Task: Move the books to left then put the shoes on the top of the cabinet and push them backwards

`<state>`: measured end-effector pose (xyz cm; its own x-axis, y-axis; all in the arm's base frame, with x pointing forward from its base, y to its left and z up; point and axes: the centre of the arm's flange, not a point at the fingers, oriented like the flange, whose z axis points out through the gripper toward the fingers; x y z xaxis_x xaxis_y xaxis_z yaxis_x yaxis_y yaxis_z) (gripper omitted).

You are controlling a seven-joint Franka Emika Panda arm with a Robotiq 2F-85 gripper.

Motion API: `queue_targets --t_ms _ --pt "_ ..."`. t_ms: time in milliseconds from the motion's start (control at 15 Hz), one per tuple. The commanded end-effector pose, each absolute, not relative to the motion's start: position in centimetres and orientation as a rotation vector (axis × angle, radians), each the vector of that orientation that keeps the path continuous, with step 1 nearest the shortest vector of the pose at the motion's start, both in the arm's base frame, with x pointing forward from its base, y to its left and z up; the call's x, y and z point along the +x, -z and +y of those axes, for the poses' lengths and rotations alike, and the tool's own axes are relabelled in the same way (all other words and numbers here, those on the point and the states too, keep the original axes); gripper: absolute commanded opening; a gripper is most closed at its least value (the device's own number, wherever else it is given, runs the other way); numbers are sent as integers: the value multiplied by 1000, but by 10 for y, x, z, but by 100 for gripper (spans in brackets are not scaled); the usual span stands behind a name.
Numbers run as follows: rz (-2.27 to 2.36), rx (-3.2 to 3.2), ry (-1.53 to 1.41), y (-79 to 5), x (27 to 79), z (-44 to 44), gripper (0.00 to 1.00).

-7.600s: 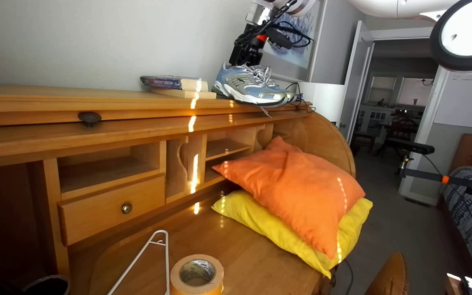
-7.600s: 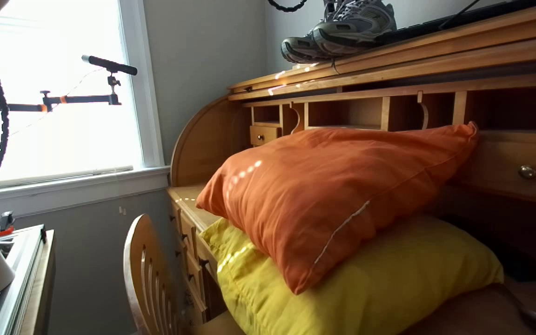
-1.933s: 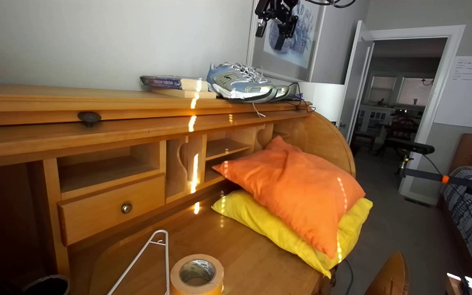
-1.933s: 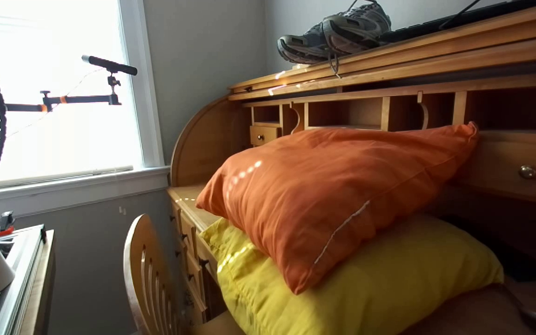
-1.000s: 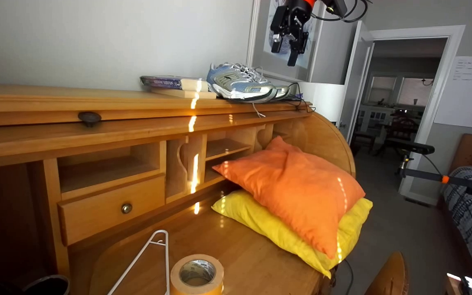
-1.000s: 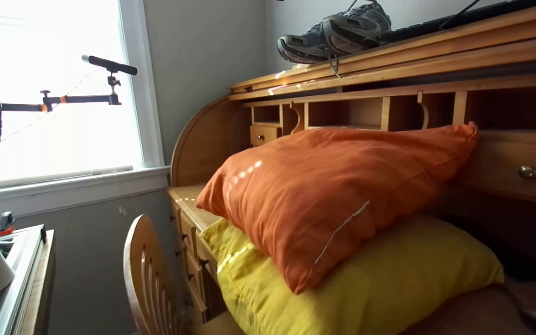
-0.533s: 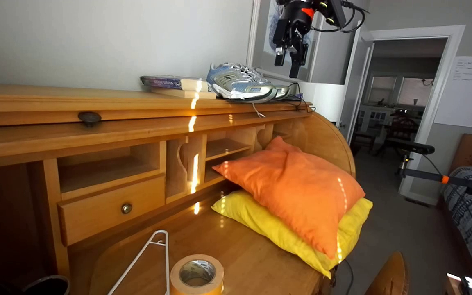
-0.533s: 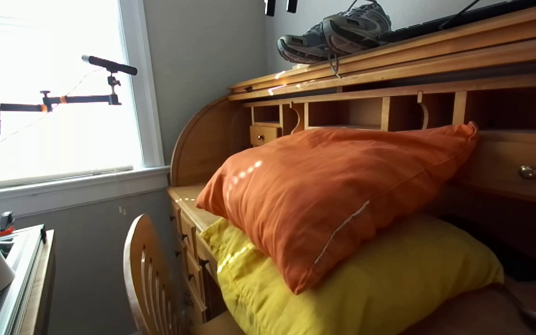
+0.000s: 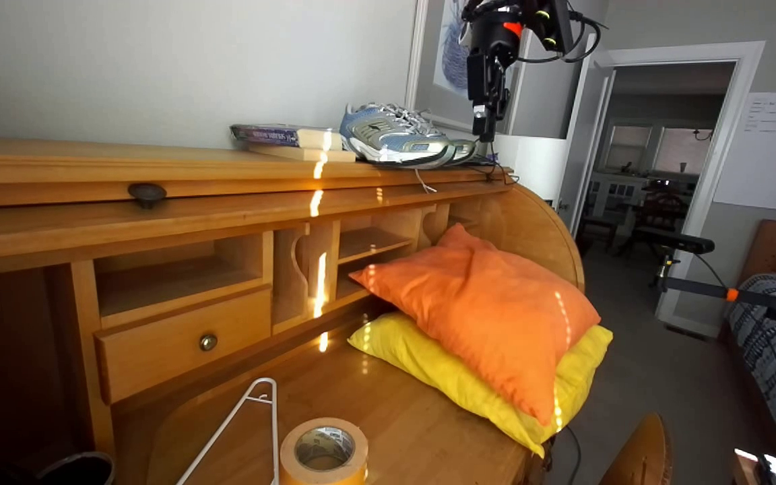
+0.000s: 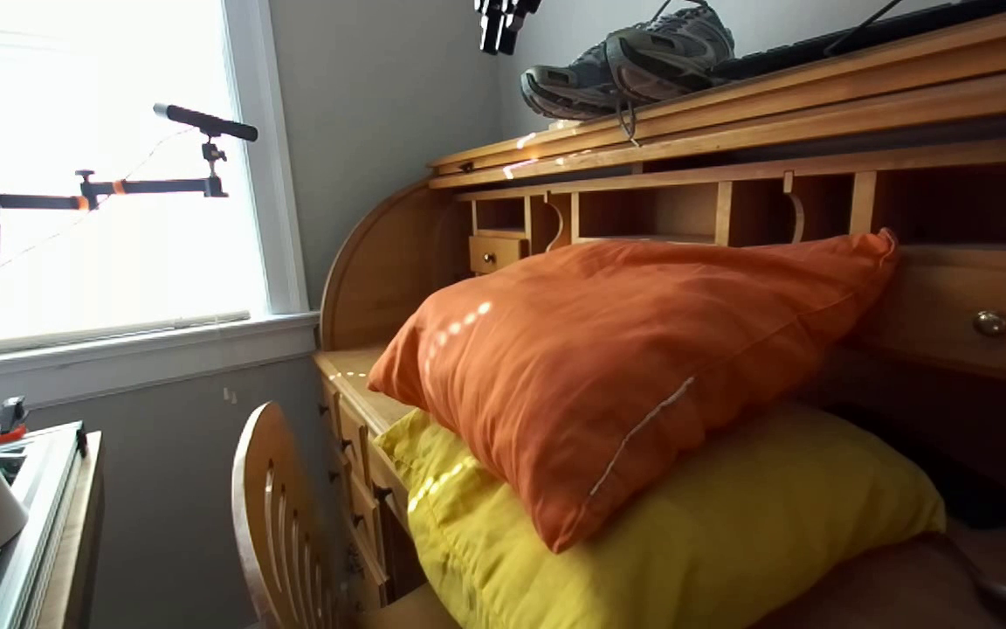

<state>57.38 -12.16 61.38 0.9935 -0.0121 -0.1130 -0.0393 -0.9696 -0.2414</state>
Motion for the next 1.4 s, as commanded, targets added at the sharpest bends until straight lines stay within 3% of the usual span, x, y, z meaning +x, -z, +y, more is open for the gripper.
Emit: queue_targets --t_ms 0,67,733,1333 --pt "-50 -2880 -221 -606 564 -118 4" --pt "-62 -2883 -221 -604 566 -118 0" --pt "-215 -2913 -245 -578 581 -110 0" --pt "-240 -2990 -49 -570 612 -112 0"
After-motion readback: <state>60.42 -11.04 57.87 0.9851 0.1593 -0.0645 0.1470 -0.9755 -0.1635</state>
